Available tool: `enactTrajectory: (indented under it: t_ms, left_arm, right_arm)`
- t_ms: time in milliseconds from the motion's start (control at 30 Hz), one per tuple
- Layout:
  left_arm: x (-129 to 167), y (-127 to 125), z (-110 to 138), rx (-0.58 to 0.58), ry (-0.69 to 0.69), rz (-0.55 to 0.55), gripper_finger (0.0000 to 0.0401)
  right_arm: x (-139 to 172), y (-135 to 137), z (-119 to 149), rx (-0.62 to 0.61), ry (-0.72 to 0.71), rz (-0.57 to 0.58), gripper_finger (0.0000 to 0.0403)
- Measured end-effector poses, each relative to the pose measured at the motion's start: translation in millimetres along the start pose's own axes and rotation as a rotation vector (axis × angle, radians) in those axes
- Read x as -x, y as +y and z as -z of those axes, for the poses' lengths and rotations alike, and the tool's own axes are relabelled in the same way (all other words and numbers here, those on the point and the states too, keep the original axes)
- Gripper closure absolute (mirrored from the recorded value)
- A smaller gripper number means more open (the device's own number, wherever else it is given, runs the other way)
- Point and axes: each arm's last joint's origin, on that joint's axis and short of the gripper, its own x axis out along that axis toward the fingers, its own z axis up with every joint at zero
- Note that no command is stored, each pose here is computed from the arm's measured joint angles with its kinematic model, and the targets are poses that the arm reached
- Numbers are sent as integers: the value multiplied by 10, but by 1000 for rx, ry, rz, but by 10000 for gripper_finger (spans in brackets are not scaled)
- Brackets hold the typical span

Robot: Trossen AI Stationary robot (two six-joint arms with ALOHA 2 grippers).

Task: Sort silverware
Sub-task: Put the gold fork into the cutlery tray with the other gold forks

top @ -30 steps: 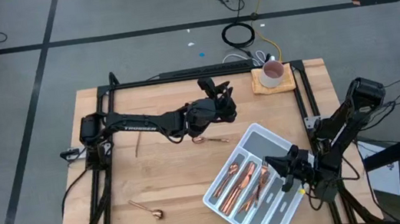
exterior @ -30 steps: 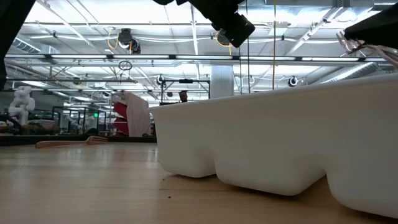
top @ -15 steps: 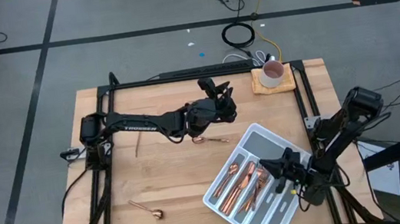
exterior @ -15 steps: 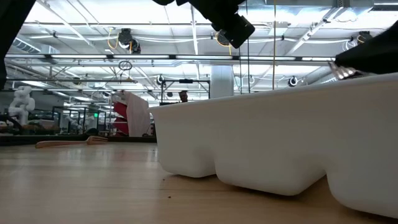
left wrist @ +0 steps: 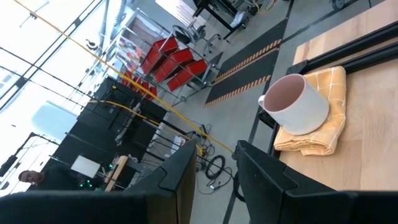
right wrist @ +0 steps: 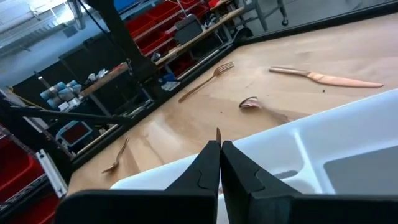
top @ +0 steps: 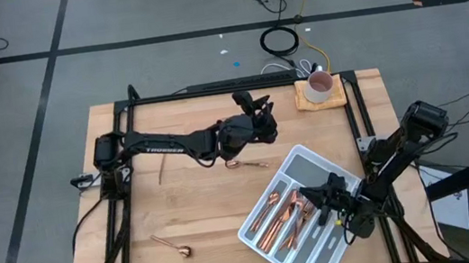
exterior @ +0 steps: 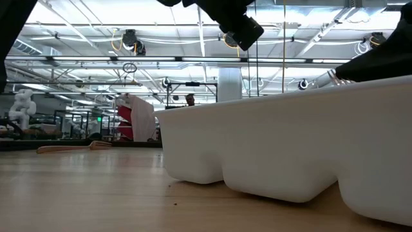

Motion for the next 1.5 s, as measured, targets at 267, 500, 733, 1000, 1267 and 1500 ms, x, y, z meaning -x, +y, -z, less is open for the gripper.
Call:
enactTrajectory:
  t_ms: [267,500,733,1000,1267,1500]
  left_arm:
    - [-47,34,39,1,7,-4,280]
    - [-46,31,36,1,2,1,280]
    - [-48,29,37,1,2,1,280]
    - [-45,26,34,1,-2,4,280]
    - [-45,27,34,2,-3,3,280]
    - [-44,59,3,36,-28,-24,280]
  right_arm:
    - [-63,-11,-31,16,-56,38,403]
    - [-46,64,-9,55,29,-6,403]
    - [-32,57,83,58,309,-98,403]
    - [18,30,176,30,640,-146,374]
    - [43,64,72,-13,684,-168,315]
    - [137,-35,-220,-38,735,-59,316]
